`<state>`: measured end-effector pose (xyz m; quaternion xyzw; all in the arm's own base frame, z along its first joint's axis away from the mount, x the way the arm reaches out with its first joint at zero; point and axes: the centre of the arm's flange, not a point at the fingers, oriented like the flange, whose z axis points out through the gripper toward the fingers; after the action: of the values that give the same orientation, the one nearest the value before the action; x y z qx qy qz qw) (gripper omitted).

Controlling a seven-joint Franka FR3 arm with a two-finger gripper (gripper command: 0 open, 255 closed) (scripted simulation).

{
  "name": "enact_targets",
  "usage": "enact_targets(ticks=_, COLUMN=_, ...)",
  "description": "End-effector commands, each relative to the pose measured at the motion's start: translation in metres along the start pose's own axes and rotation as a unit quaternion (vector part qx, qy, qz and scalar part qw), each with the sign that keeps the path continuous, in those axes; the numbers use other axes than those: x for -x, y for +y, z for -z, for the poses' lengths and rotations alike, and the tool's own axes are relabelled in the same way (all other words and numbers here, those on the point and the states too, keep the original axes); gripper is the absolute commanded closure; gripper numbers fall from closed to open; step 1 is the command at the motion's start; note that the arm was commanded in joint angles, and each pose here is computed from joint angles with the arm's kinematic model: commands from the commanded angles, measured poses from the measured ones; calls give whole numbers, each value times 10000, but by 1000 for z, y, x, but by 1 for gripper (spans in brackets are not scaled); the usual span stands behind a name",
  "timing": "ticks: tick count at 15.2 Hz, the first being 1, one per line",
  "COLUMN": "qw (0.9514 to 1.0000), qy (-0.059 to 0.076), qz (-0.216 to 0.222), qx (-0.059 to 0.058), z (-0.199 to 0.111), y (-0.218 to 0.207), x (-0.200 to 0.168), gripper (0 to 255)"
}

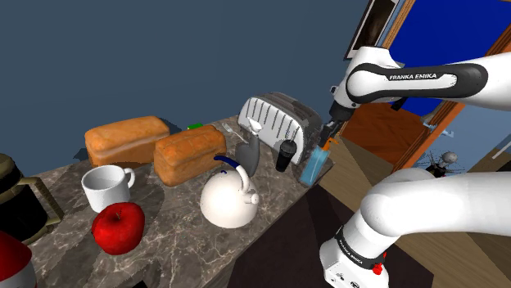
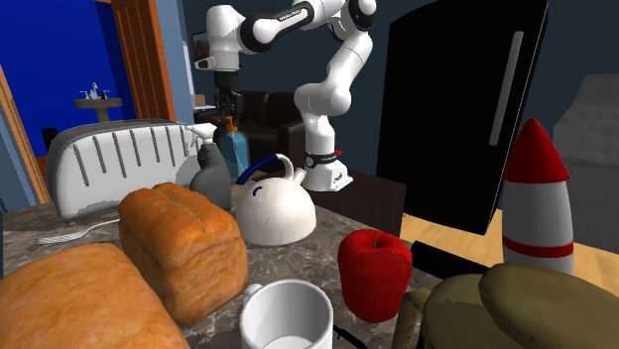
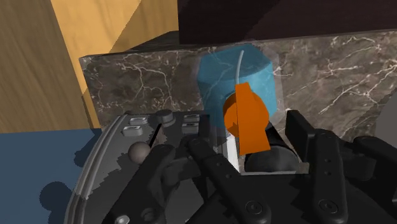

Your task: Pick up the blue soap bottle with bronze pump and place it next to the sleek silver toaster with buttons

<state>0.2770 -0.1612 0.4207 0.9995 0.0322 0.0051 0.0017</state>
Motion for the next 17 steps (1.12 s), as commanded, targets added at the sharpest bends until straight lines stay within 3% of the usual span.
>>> enact_targets(ticks=1, qw=10000, qy=1, qz=0, qx=0, z=0, y=0, x=0, gripper=0)
enact_targets(ticks=5, qw=10000, qy=1, qz=0, qx=0, z=0, y=0, x=0, gripper=0)
enact_targets(ticks=9, qw=10000, qy=1, qz=0, qx=0, z=50, y=0, x=0, gripper=0)
enact_targets(ticks=17, qw=10000, qy=1, qz=0, qx=0, z=50, y=0, x=0, gripper=0)
